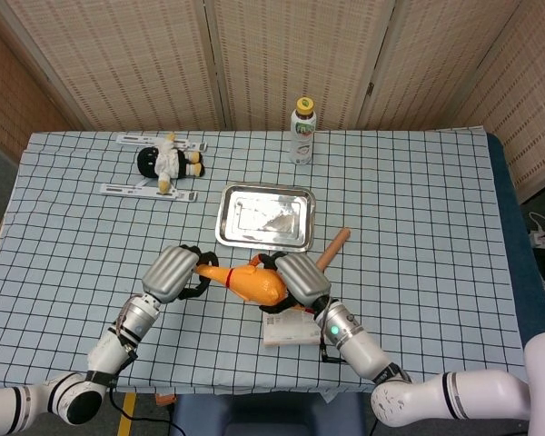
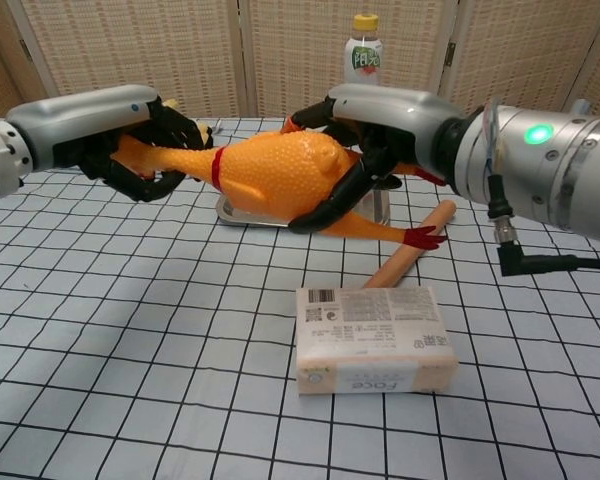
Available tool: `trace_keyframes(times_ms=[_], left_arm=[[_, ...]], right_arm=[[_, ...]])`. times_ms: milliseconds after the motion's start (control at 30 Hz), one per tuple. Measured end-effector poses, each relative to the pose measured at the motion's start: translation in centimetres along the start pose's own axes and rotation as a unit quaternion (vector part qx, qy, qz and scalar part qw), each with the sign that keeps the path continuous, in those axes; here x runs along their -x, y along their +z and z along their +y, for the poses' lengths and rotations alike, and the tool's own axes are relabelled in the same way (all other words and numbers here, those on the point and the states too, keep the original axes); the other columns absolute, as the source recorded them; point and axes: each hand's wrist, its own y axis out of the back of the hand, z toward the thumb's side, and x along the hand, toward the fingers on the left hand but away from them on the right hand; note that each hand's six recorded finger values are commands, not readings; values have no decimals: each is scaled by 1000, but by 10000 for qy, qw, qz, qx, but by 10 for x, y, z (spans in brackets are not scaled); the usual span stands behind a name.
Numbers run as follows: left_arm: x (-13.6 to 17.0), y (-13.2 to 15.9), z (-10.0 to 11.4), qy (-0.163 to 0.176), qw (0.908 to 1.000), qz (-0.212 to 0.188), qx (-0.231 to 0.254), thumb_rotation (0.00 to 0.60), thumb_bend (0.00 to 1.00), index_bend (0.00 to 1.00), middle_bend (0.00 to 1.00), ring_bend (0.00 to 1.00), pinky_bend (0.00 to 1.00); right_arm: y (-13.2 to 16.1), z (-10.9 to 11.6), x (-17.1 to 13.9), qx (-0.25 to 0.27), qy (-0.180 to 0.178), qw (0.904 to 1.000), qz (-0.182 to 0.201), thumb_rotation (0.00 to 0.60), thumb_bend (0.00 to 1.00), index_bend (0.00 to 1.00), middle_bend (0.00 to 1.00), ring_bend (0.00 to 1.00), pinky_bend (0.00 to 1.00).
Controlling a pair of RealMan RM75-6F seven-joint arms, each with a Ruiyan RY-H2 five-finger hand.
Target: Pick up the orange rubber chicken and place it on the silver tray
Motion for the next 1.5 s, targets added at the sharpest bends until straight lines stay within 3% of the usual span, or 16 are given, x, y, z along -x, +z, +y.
trace_keyframes(times_ms=[67, 100, 133, 200, 233, 333, 433, 633, 900, 1033, 1167, 1500], left_arm=[[0, 0, 1, 7, 10000, 8, 2, 600, 885, 753, 628, 441, 455], [0, -1, 1, 9, 10000, 12, 2, 600, 886, 753, 629, 441, 455], [0, -1, 1, 8, 10000, 16, -5, 600, 885, 753, 629, 441, 456], [1, -2, 0, 1, 10000, 30, -19, 600, 885, 753, 629, 441, 456], [1, -3, 0, -3, 10000, 44, -28, 600, 884, 753, 629, 441, 456], [0, -6, -2, -18, 10000, 85, -24, 600, 884, 754, 629, 442, 456], [-1, -9, -4, -52, 9999, 134, 4, 600, 886, 754, 629, 442, 457], [-10, -15, -2, -81, 9997, 227, 96, 600, 886, 753, 628, 442, 463], [-30, -23, -6, -212, 9989, 355, 204, 600, 887, 753, 627, 446, 474], [-57, -33, -14, -319, 9982, 501, 125, 600, 887, 753, 626, 446, 474], [-85, -42, -22, -353, 9975, 615, 25, 600, 885, 753, 626, 447, 474], [-144, -62, -43, -425, 9946, 941, -61, 600, 877, 753, 625, 446, 473]], right_arm=[[1, 4, 0, 125, -155, 9998, 29, 600, 331, 776, 607, 648, 852], [2, 6, -1, 182, -217, 9996, 48, 600, 305, 587, 479, 504, 733], [2, 8, -1, 230, -255, 9994, 66, 600, 264, 326, 283, 308, 568], [0, 8, -2, 284, -205, 9994, 85, 600, 197, 54, 55, 69, 325], [-1, 7, -3, 281, -138, 9995, 91, 600, 159, 1, 3, 9, 217], [-7, 7, -6, 189, 109, 9997, 103, 600, 88, 0, 0, 0, 58], [-11, 10, -9, 102, 197, 9996, 145, 600, 61, 0, 0, 0, 7], [-27, 19, -22, 157, 370, 9991, 102, 600, 50, 0, 0, 0, 0], [-53, 46, -46, 137, 165, 9997, -76, 600, 50, 0, 0, 0, 0], [-66, 65, -57, 225, -25, 9996, -152, 600, 50, 0, 0, 0, 0], [-83, 85, -71, -3, -92, 9997, -227, 600, 49, 0, 0, 0, 0], [-128, 93, -74, -342, -27, 9976, -601, 600, 49, 0, 0, 0, 0]])
